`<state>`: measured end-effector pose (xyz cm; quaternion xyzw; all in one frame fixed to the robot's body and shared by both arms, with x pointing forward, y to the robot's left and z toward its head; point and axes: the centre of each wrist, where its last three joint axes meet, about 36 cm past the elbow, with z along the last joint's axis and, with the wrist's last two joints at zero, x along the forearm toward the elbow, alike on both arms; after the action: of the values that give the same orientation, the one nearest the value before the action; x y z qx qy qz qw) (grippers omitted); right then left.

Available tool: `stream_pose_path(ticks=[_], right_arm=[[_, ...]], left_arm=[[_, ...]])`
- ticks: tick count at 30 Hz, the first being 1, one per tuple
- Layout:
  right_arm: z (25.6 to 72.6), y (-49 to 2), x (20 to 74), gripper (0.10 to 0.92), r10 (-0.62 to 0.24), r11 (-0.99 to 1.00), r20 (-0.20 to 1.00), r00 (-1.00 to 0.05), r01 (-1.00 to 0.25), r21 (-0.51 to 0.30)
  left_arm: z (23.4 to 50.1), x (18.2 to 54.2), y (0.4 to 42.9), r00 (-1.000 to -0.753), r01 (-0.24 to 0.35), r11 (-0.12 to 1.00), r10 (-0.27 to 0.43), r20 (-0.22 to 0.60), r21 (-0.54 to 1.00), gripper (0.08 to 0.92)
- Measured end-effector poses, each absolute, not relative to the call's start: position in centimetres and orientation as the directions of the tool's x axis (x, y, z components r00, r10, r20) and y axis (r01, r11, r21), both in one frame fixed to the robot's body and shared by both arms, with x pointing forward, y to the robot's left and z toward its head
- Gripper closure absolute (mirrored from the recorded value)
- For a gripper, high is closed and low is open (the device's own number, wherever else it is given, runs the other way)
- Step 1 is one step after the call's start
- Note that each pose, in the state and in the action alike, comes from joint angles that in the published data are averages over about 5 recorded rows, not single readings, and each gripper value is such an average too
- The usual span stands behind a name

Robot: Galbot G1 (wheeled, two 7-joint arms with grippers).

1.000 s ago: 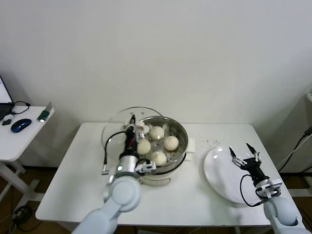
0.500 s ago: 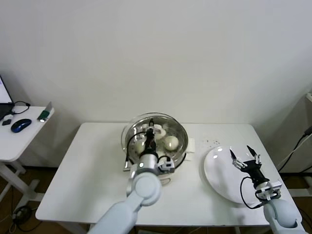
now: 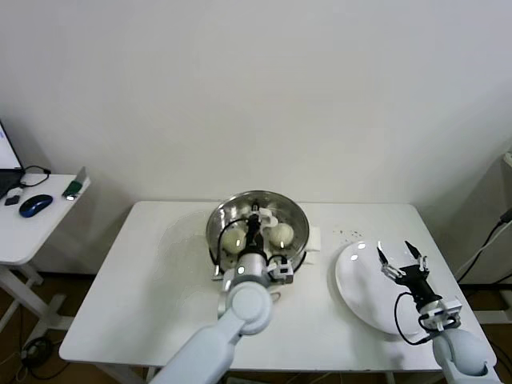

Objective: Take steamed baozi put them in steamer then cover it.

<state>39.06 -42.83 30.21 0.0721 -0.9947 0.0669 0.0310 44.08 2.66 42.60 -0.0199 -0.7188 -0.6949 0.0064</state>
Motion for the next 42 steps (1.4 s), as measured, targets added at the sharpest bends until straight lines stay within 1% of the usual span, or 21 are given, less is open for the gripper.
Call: stream_pose_path(ticks=[11, 35, 38, 42], right_arm=[[29.92, -42.93, 38.96, 0.200, -0.139, 0.981, 0.075, -0.987, -0.148, -0.129], [29.69, -43.05, 38.71, 0.200, -0.148, 0.979, 0.076, -0.986, -0.157, -0.130], [29.80, -43.14, 38.65, 0.200, -0.148, 0.978, 0.080, -0.986, -0.158, -0.133], [30.08, -43.27, 38.52, 0.200, -0.144, 0.978, 0.092, -0.985, -0.156, -0.141]], left_arm=[[42.49, 44.42, 2.03, -0.998, 0.046, 0.038, 0.033, 0.045, 0.998, 0.850], [41.96, 44.65, 2.46, -0.999, 0.047, 0.011, 0.022, 0.046, 0.999, 0.847], [42.12, 44.60, 2.63, -0.999, 0.047, 0.011, 0.022, 0.047, 0.999, 0.805], [42.37, 44.37, 3.00, -0.998, 0.053, 0.015, 0.024, 0.052, 0.998, 0.690]])
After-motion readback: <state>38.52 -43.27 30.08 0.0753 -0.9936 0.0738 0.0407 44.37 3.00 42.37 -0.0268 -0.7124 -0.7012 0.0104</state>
